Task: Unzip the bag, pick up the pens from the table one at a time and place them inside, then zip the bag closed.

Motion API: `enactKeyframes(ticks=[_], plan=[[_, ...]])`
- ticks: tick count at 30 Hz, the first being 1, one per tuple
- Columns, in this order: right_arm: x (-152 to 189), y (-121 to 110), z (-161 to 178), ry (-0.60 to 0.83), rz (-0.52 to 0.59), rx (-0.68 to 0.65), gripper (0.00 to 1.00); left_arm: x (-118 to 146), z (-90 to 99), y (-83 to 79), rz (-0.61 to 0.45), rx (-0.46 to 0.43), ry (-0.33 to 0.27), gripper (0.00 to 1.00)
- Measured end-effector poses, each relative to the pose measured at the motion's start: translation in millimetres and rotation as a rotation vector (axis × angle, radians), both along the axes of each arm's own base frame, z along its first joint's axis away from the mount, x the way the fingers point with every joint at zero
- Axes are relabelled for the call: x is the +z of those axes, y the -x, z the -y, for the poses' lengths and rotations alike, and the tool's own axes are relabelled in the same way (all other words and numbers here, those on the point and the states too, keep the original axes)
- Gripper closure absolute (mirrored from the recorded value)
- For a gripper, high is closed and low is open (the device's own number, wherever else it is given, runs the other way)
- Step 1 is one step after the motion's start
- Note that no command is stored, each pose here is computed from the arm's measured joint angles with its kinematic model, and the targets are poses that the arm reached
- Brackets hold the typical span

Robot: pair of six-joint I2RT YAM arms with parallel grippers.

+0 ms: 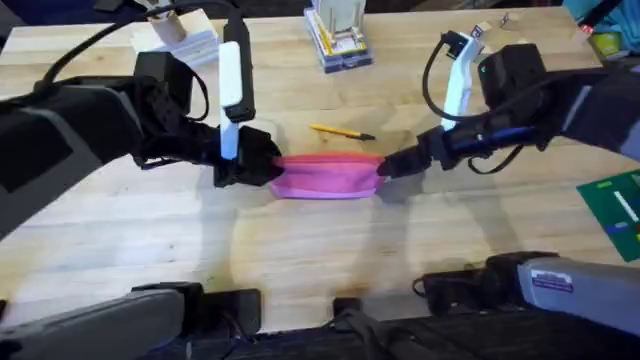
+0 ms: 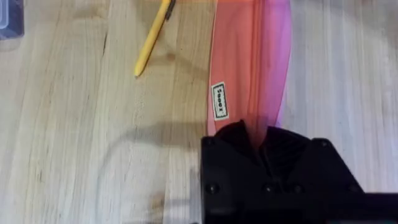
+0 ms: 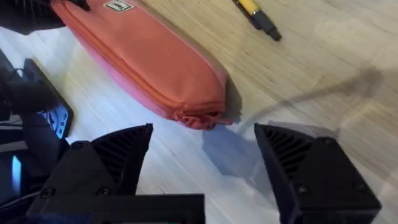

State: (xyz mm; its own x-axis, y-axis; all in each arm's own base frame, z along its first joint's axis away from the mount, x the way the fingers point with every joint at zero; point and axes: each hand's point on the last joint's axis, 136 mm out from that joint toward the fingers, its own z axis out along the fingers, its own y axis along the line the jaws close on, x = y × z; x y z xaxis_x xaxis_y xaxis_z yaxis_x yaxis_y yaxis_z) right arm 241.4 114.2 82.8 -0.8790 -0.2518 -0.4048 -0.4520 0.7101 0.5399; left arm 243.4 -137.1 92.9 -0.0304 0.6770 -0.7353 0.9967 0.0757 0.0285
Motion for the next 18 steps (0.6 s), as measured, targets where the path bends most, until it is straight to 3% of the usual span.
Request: enactKeyframes(ticks=[5, 8, 10, 13, 14, 18], plan=[[-6, -3, -5, -0.021, -0.015, 0.012, 0.018, 0, 0.0, -0.2, 0.001, 0.0, 0.0, 0.958], [-9, -4, -9, -0.032, -0.02, 0.025, 0.09, 0, 0.0, -0.4, 0.002, 0.0, 0.0, 0.957], [-9, -5, -11, -0.039, -0.015, 0.032, 0.209, 0, 0.0, -0.5, 0.003, 0.0, 0.0, 0.957], [-7, -6, -13, -0.052, -0.006, 0.037, 0.463, 0, 0.0, -0.7, 0.004, 0.0, 0.0, 0.958], [-6, -5, -14, -0.057, -0.007, 0.039, 0.703, 0, 0.0, -0.7, 0.004, 0.0, 0.0, 0.958], [-4, -4, -18, -0.078, -0.008, 0.047, 0.936, 0, 0.2, -0.9, 0.005, 0.0, 0.001, 0.958]])
